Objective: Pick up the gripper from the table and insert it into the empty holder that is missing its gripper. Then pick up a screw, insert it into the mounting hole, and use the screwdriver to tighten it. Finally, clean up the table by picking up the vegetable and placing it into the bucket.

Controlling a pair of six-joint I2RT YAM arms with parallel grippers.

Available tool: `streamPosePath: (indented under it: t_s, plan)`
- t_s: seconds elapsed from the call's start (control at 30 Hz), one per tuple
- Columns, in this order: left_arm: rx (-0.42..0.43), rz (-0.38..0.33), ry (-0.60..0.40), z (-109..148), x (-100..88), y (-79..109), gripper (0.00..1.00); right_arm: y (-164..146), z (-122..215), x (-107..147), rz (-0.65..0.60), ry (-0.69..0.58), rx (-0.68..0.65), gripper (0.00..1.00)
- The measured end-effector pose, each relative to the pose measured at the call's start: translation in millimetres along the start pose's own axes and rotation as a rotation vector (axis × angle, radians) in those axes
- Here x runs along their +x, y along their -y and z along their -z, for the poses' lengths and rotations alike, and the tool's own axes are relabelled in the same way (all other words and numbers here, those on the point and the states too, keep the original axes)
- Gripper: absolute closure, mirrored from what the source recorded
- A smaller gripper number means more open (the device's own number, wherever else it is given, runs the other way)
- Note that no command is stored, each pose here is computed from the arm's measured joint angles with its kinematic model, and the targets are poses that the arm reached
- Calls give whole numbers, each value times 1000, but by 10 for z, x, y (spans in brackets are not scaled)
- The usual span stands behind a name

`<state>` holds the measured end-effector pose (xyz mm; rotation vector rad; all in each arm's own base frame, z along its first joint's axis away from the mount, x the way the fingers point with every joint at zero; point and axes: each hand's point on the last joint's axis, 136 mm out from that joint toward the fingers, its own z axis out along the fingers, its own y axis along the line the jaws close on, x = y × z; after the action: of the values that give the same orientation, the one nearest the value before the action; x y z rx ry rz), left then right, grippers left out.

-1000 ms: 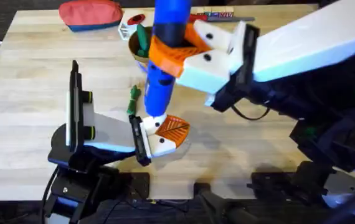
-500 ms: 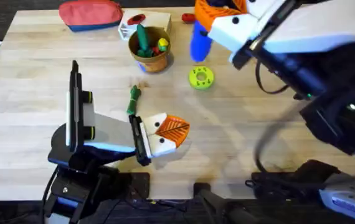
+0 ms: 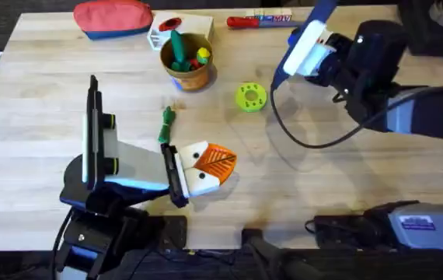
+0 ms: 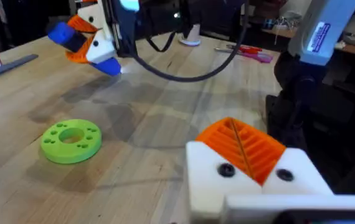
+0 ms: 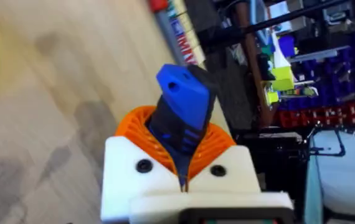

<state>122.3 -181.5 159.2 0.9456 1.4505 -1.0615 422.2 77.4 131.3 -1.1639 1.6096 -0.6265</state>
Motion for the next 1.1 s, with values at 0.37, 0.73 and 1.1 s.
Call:
streamPosePath:
  t_s: [0.37, 0.73, 1.1]
  plan:
    - [0, 0, 0, 0, 0, -1, 995, -495, -254, 226, 192, -60, -146, 994]
    - [0, 0, 0, 0, 0, -1, 995, -590, -235, 263, 190, -98, -243, 22]
    - [0, -2, 0, 0, 0, 0, 31, -547, -45, 243, -204, -154, -224, 10]
